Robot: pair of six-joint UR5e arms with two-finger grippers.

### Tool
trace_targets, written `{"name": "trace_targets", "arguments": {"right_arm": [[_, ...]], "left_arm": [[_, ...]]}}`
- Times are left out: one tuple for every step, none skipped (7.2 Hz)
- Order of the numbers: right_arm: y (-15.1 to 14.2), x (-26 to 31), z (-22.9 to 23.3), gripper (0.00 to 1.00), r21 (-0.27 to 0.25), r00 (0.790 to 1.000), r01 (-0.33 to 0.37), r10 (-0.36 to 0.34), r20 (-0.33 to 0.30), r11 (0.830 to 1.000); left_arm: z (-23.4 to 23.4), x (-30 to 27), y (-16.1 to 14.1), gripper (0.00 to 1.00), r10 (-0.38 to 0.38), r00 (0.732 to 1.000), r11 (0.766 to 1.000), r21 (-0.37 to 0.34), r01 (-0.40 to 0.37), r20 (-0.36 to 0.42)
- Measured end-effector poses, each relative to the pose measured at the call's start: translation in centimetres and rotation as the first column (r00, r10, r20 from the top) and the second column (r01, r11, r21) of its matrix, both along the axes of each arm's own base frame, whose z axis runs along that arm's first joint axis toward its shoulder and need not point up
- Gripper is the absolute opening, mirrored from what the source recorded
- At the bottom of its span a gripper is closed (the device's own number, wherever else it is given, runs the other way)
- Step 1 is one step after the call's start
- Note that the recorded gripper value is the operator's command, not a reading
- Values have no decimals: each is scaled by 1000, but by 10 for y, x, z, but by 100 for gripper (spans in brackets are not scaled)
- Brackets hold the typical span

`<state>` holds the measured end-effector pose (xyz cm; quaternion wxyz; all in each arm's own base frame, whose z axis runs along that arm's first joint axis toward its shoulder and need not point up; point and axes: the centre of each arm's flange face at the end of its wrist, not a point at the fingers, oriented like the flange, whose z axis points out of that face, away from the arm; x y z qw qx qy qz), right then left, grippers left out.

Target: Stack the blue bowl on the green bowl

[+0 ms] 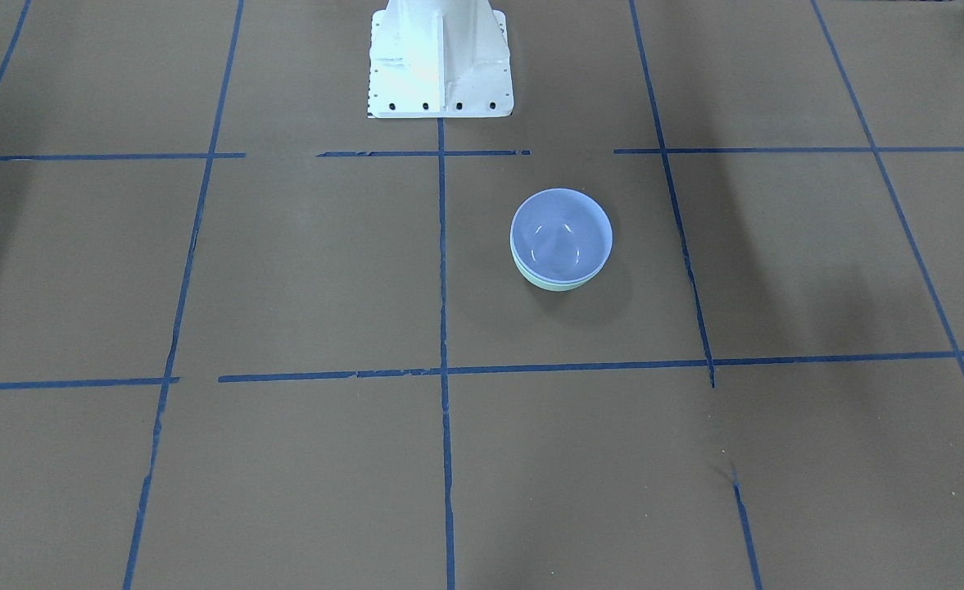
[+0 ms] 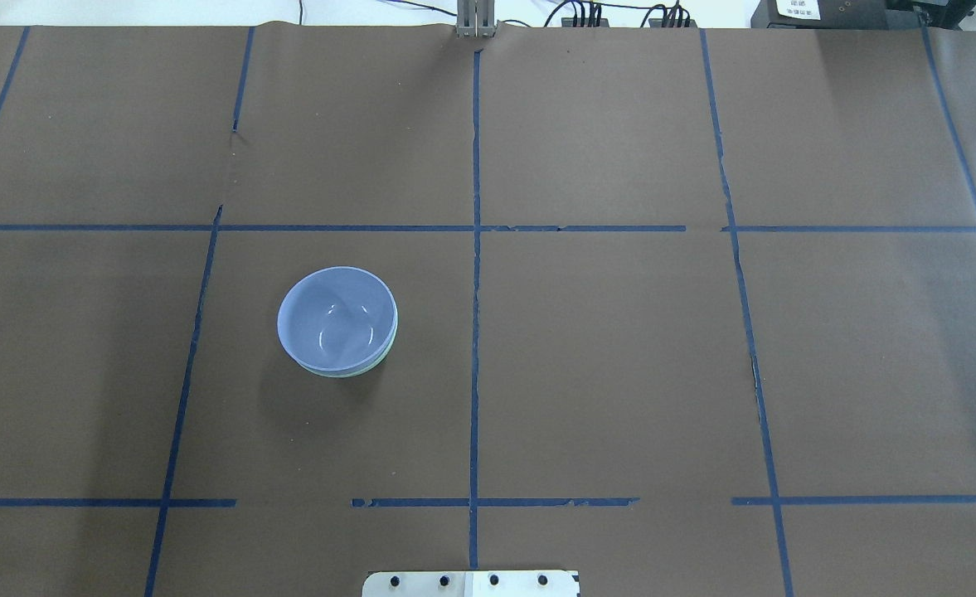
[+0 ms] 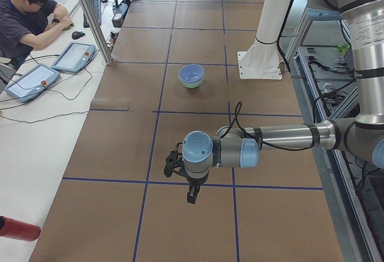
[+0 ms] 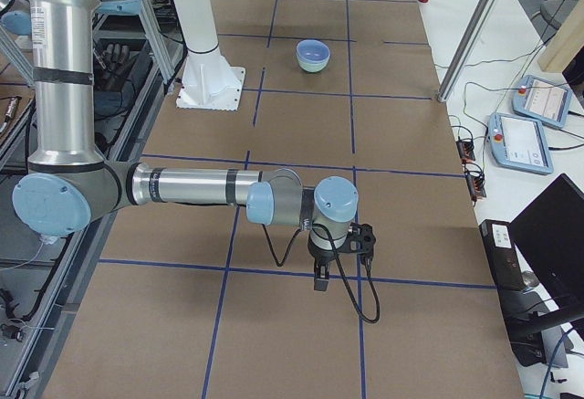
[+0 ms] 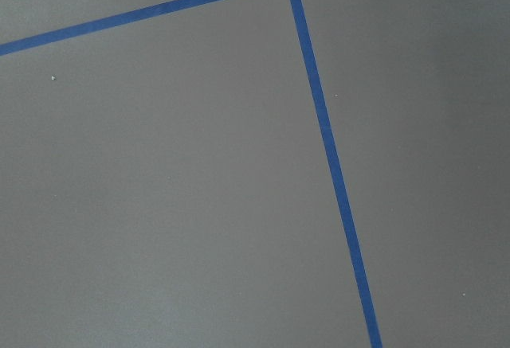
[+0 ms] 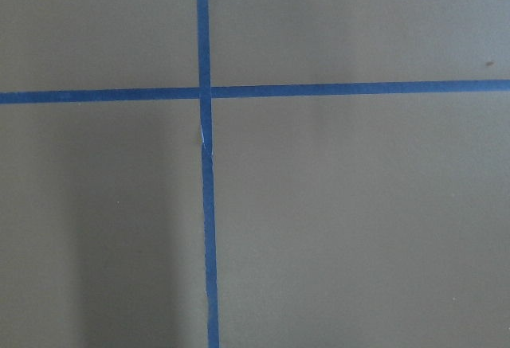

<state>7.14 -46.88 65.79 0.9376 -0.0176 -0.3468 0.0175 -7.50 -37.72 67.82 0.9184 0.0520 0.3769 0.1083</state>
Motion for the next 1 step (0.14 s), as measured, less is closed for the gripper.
{"name": "trace_targets", "arguments": {"right_arm": [[0, 0, 0, 100, 0, 1000, 0, 0, 0, 1000]], "left_arm": [[0, 0, 0, 100, -1, 1000, 1000, 1, 1, 0]]}}
